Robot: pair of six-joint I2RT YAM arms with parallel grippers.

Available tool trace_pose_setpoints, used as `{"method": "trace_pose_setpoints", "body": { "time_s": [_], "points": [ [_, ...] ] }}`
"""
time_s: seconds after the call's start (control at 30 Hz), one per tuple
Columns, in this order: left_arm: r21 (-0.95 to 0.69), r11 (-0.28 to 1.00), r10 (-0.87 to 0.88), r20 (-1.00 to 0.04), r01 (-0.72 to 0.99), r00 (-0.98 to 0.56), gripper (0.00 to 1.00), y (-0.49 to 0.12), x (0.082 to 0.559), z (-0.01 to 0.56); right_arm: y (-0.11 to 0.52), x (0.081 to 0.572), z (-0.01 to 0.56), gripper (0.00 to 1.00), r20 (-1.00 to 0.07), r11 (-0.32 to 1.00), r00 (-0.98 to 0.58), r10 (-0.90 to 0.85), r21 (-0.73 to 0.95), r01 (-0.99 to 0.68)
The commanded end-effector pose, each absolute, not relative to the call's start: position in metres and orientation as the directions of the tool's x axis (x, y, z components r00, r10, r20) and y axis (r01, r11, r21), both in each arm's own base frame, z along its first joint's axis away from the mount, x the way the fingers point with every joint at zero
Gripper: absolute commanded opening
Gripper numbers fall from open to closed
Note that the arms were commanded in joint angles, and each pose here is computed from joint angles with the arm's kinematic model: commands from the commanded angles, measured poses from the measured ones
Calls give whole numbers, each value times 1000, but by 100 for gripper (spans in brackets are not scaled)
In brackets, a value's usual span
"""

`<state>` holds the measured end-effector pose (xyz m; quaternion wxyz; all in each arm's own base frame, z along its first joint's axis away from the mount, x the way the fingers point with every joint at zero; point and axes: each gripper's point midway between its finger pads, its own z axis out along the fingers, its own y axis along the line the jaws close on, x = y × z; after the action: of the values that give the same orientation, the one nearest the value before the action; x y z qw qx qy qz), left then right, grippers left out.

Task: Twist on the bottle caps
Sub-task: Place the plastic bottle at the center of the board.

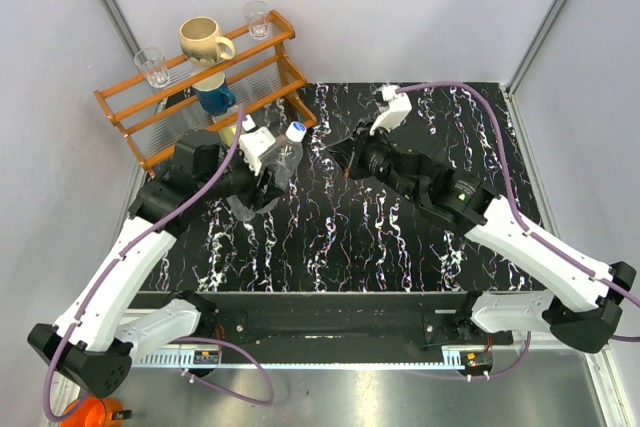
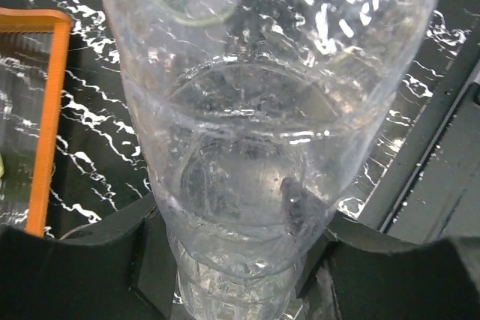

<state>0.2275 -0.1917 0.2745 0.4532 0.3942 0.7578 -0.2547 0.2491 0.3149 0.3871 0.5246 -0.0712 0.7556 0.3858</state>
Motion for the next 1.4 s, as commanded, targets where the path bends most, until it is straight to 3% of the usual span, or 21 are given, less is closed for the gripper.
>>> {"method": "trace_pose_setpoints", "body": {
  "time_s": [0.0, 0.03, 0.3, 0.4, 0.63, 0.93, 1.07, 1.3, 1.37],
  "points": [
    [39, 635, 317, -924, 772, -214, 0, -185, 247, 300, 299, 261, 378, 0, -830, 754, -432, 352, 525, -394],
    [31, 620, 314, -925, 784, -211, 0, -188, 245, 300, 302, 261, 382, 0, -828, 743, -429, 361, 533, -405],
    [-23, 566, 280, -935, 824, -219, 0, -196, 228, 303, 300, 235, 439, 68, -821, 551, -265, 506, 544, -633],
    [-71, 538, 251, -938, 840, -240, 0, -201, 221, 304, 299, 222, 462, 72, -797, 464, -217, 564, 523, -714],
    [-168, 356, 206, -945, 919, -253, 0, -221, 188, 311, 334, 212, 470, 66, -810, 342, -215, 546, 450, -825],
    [-163, 337, 210, -947, 927, -243, 0, -221, 183, 311, 368, 215, 468, 59, -843, 290, -275, 462, 437, -851],
    [-160, 337, 214, -947, 928, -241, 0, -220, 183, 310, 373, 214, 469, 52, -846, 277, -282, 453, 434, -857],
    [-154, 384, 217, -943, 910, -251, 0, -217, 191, 307, 375, 214, 458, 16, -866, 292, -289, 408, 423, -858],
    [-144, 411, 214, -945, 900, -249, 7, -215, 196, 310, 374, 213, 455, 10, -875, 300, -283, 393, 413, -860]
  ]
}}
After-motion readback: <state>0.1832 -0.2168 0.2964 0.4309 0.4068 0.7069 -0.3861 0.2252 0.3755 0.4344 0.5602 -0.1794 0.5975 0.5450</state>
